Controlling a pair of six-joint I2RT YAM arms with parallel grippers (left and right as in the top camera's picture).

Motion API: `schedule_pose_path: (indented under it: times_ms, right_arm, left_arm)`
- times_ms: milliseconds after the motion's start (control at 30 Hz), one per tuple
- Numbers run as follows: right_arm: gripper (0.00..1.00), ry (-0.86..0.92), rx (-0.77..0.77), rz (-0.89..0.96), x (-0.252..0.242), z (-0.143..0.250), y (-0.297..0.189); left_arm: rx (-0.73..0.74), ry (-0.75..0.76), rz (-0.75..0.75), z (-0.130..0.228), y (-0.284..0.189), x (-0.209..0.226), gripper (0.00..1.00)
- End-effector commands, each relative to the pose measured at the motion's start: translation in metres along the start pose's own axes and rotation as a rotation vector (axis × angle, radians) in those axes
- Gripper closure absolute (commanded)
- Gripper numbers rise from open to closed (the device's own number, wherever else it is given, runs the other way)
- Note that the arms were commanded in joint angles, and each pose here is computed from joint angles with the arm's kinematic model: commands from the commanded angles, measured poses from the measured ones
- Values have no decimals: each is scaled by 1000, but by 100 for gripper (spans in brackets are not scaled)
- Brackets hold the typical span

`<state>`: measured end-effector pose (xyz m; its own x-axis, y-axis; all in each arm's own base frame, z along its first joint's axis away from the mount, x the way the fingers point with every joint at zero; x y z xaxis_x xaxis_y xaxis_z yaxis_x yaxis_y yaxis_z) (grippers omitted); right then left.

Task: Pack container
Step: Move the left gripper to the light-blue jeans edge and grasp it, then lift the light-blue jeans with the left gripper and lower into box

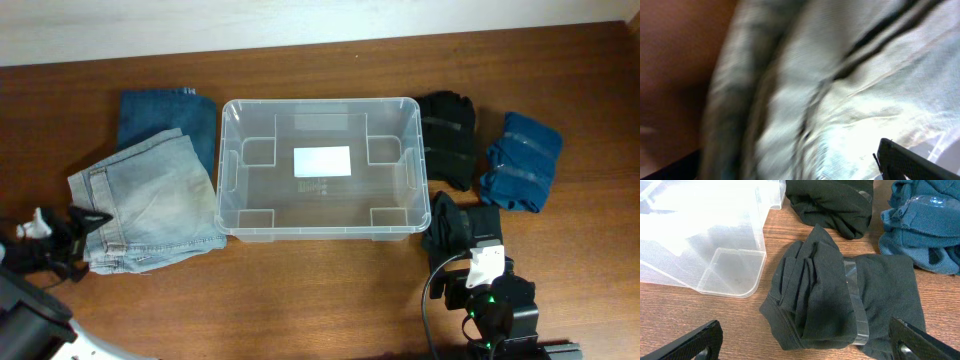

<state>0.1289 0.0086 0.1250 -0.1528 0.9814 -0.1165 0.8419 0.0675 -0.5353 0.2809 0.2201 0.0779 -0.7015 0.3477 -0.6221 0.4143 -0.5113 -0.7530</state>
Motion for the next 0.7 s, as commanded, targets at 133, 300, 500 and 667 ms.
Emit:
schedule_pose_path:
  times_ms: [133,300,500,667]
  right_arm:
    - [2,1,-4,2,0,1,0]
    - [2,1,-4,2,0,1,0]
    - [2,1,-4,2,0,1,0]
    - [2,1,-4,2,0,1,0]
  left_arm:
    - [161,-23,-133,16,57,36,63]
    - [173,-72,-73,18,52,28,92]
    - [149,-28,34,16,2,-26,99]
    - [-11,148,115,37,-89,-110,99]
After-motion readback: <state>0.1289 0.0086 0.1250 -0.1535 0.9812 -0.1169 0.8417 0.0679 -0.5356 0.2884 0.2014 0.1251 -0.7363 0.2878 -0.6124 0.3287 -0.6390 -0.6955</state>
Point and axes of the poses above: each gripper's point midway between its finger pads, its own y axis out along the fingers, its own x axis along the line the jaws close on, z = x × y, the point moved 8 cm from there along -y, back along the fingers, and after that the axes turned 10 degrees about -y, right-handed, at the moved point
